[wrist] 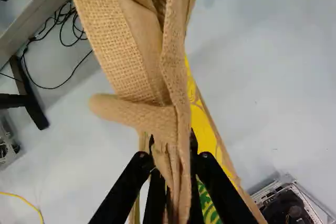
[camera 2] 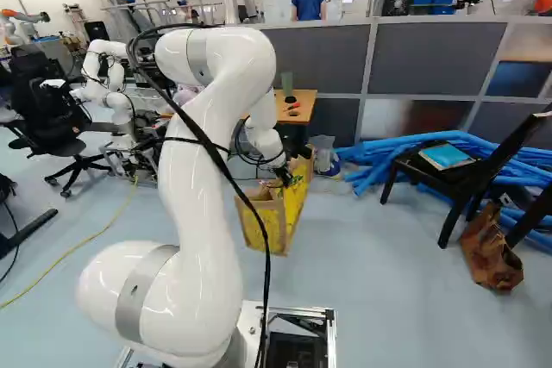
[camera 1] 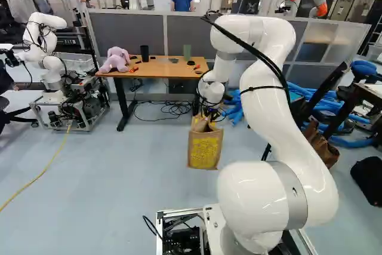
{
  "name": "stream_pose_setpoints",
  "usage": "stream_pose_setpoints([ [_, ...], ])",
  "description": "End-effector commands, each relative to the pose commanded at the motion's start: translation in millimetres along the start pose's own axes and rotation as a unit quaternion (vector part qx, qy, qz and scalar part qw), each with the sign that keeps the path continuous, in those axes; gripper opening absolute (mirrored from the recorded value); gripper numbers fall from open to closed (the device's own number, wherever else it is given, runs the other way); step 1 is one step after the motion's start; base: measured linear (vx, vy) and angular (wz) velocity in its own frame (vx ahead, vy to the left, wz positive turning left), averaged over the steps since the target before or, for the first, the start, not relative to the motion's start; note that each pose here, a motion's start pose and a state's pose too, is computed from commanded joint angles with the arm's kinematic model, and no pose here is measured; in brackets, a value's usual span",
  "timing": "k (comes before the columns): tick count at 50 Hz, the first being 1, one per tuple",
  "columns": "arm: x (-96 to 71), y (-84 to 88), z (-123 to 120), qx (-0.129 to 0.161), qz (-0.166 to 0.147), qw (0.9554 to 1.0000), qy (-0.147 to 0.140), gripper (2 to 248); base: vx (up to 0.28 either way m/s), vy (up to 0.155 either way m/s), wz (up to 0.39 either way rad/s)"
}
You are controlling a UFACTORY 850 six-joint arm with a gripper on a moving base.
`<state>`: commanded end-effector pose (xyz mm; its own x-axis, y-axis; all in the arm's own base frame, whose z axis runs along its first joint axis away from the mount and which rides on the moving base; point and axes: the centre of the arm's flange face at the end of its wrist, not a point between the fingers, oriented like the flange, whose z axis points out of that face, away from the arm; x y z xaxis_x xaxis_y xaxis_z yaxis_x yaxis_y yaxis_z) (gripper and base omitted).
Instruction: Pick up the bag on the ground and place it on the table
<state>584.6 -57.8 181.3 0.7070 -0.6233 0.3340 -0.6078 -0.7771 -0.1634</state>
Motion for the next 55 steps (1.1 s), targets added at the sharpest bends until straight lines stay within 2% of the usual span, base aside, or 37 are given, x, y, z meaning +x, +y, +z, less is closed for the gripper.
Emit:
stream_pose_setpoints([
  [55,25.1,-28.2,-62.2,0.038,-0.003,0.9987,-0.033,33,0.0,0.0,0.0],
])
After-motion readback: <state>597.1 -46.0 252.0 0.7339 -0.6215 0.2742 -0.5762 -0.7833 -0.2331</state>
